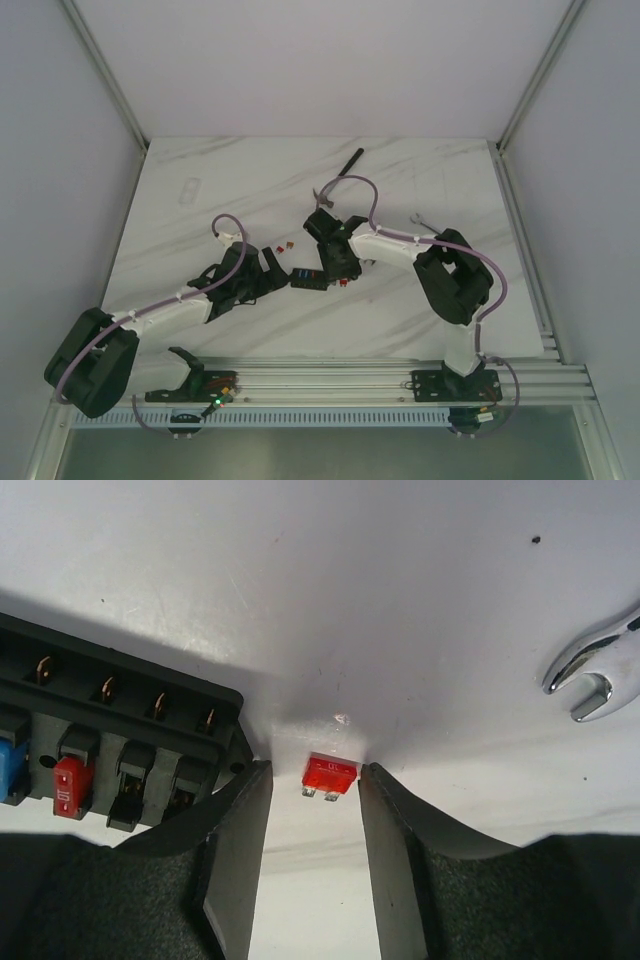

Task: Snap on the fuse box
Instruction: Pick up the fuse from the center of the board.

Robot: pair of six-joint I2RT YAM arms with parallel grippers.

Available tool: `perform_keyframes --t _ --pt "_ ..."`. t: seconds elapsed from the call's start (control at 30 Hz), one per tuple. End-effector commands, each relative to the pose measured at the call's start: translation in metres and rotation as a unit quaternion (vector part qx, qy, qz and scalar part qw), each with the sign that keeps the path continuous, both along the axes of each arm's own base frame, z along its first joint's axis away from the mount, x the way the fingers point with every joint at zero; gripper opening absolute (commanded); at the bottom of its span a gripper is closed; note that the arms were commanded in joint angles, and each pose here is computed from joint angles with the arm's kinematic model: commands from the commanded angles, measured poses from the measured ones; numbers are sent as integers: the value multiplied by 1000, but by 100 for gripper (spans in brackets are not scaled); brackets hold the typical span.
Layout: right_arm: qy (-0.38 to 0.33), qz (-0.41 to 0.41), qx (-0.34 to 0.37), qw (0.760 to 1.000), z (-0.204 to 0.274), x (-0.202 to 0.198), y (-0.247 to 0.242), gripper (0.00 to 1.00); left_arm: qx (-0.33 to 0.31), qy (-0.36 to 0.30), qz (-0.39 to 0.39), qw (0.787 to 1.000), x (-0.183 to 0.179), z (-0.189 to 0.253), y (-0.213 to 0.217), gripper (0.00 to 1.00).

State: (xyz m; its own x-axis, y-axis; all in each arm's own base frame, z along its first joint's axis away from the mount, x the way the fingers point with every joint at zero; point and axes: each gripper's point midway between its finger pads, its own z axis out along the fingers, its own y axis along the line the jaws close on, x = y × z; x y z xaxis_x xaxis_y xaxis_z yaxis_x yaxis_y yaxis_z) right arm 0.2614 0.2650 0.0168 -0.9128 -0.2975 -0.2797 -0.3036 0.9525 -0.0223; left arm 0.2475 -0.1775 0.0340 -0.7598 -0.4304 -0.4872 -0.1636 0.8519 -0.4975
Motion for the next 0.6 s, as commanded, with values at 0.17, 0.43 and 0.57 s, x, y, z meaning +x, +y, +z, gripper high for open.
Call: perform_keyframes --t 0.17,0.43,0.57 --pt "19 -63 -11 998 -12 -12 -17 49 3 9 -9 1000 -7 -5 1 96" --pt "35 -71 -2 997 -20 -17 -17 37 -3 9 -12 1000 -8 -4 0 96" --pt "25 -71 5 997 -16 -14 -16 30 -10 1 -15 1000 -7 1 -3 96"
